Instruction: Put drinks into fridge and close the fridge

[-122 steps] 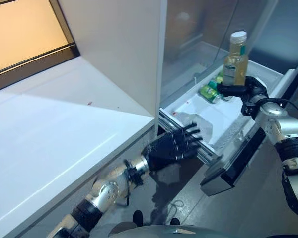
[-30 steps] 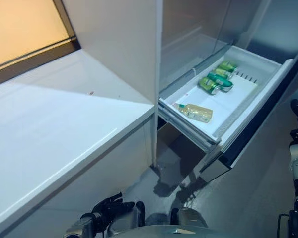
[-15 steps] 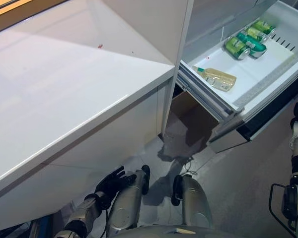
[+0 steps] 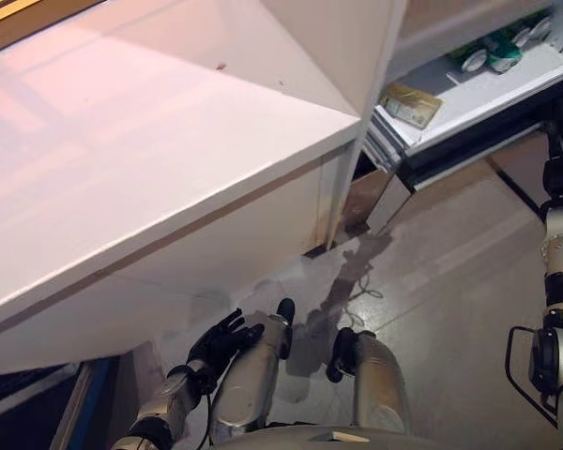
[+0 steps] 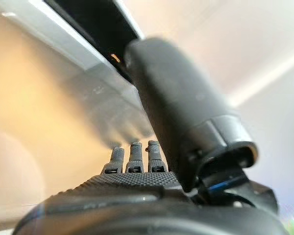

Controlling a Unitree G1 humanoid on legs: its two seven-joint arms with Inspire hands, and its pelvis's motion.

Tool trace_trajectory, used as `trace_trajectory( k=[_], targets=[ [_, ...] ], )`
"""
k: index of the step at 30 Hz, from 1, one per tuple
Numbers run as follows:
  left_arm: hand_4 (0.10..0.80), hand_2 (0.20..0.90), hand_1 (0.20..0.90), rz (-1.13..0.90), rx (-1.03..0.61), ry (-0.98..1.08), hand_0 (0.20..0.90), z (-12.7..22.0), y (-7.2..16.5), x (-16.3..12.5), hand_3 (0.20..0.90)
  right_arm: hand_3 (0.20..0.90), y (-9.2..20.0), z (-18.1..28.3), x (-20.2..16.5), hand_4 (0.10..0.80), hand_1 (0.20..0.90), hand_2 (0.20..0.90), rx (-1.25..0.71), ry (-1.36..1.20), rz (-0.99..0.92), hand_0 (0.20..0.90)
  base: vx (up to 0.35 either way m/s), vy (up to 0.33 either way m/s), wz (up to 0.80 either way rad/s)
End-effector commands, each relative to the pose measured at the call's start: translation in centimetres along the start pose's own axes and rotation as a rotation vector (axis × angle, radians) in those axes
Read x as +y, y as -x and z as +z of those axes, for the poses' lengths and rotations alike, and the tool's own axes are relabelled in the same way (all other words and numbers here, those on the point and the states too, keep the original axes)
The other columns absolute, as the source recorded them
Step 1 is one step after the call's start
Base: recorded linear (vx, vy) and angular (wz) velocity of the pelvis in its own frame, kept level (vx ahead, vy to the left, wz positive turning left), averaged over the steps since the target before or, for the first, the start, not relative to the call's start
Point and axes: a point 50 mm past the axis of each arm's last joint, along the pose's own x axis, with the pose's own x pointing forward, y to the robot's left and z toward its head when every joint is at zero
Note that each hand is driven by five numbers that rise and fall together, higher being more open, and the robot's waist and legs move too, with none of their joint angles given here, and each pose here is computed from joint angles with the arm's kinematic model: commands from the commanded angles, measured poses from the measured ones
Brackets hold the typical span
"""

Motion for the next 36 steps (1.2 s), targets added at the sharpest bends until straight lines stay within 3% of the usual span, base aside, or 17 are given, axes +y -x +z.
trace_trajectory(
  k=[1, 7, 14, 18, 23, 28, 36],
  targets=[
    [0.800, 0.900, 0.900, 0.066, 0.056, -0.042, 0.900, -2.4, 2.4, 2.9, 0.900, 0.900, -0.3, -0.7, 6.8, 0.800, 0.900, 0.900, 0.029, 0.061, 0.316, 0.900, 0.086, -0.005, 0.28],
    [0.800, 0.900, 0.900, 0.080, 0.081, -0.057, 0.900, -3.0, 2.9, 3.6, 0.900, 0.900, -0.3, -0.6, 6.1, 0.800, 0.900, 0.900, 0.017, 0.066, 0.279, 0.900, 0.100, -0.008, 0.23],
    [0.800, 0.900, 0.900, 0.095, 0.106, -0.078, 0.900, -3.9, 3.5, 4.2, 0.900, 0.900, -0.2, 1.0, 4.9, 0.800, 0.900, 0.900, -0.148, 0.182, 0.133, 0.900, 0.007, 0.002, 0.04],
    [0.800, 0.900, 0.900, 0.113, 0.126, -0.084, 0.900, -4.2, 3.6, 4.4, 0.900, 0.900, 1.0, -0.6, 4.3, 0.800, 0.900, 0.900, -0.123, 0.223, 0.154, 0.900, 0.000, -0.013, -0.04],
    [0.800, 0.900, 0.900, 0.133, 0.138, -0.092, 0.900, -4.1, 3.6, 4.7, 0.900, 0.900, 4.2, -5.8, 1.5, 0.800, 0.900, 0.900, 0.069, 0.276, 0.218, 0.900, -0.050, -0.030, -0.34],
    [0.800, 0.900, 0.900, 0.156, 0.128, -0.070, 0.900, -3.9, 3.6, 4.8, 0.900, 0.900, 11.0, -13.1, -6.1, 0.800, 0.900, 0.900, 0.470, 0.373, 0.238, 0.900, -0.072, -0.043, -0.51],
    [0.800, 0.900, 0.900, 0.144, 0.121, -0.069, 0.900, -2.7, 3.0, 4.8, 0.900, 0.900, 20.9, -18.7, -15.8, 0.800, 0.900, 0.900, 1.004, 0.539, 0.069, 0.900, -0.063, -0.044, -0.35]
  ],
)
